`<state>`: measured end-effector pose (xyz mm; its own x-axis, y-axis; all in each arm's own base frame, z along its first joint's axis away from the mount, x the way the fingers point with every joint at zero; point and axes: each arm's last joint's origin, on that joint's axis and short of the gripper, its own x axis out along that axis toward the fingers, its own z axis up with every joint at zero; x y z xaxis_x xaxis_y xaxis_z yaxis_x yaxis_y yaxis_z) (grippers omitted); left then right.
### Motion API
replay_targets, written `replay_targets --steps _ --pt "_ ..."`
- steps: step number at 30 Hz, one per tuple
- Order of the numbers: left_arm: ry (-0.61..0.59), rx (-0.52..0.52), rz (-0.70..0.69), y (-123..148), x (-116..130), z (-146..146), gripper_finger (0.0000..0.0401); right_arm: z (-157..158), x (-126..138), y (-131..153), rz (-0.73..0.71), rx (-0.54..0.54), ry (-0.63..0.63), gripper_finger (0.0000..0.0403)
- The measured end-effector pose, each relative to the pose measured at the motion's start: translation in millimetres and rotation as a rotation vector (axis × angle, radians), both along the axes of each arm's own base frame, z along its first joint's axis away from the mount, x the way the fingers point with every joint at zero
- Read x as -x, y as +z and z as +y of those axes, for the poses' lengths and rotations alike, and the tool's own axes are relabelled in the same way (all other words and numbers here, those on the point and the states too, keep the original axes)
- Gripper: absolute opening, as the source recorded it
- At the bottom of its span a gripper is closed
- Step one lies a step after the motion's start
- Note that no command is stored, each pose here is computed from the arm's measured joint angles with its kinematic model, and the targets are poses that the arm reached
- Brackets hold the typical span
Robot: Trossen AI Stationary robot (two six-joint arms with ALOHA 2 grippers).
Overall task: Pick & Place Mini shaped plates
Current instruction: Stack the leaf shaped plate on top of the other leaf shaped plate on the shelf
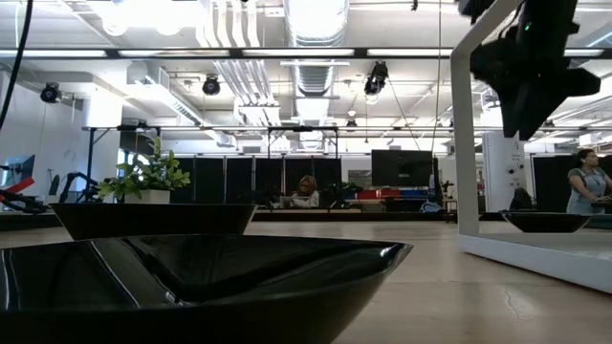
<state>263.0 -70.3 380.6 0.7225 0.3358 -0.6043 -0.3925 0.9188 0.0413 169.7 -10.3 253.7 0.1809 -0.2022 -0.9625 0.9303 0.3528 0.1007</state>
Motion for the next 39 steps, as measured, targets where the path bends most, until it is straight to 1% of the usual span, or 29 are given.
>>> replay_targets --steps 5,10,16,18,20,23,26,34,39 --pt "0.0 0.005 -0.014 1 -1 0 0.0062 -21 7 -21 0.075 -0.052 -0.002 0.013" --pt "-0.001 0.006 -0.017 1 -1 0 0.0062 -35 13 -41 0.081 -0.109 0.04 0.013" --pt "-0.003 0.004 -0.017 1 -1 0 0.0062 -47 16 -54 0.07 -0.095 0.09 0.0129" --pt "-0.001 0.005 -0.02 2 -1 0 0.0062 -50 19 -58 0.085 -0.114 0.108 0.013" --pt "-0.001 0.005 -0.022 2 -2 0 0.0062 -52 20 -63 0.085 -0.137 0.139 0.0129" --pt "-0.001 0.006 -0.023 2 -2 0 0.0062 -55 20 -71 0.048 -0.155 0.18 0.0125" --pt "-0.001 0.007 -0.025 2 -2 0 0.0062 -56 21 -74 0.027 -0.176 0.202 0.0121" --pt "0.0 0.009 -0.03 2 -2 0 0.0062 -53 31 -92 0.073 -0.192 0.27 0.0126" --pt "0.0 0.01 -0.03 2 -2 0 0.0062 -52 32 -99 0.052 -0.193 0.277 0.0127"
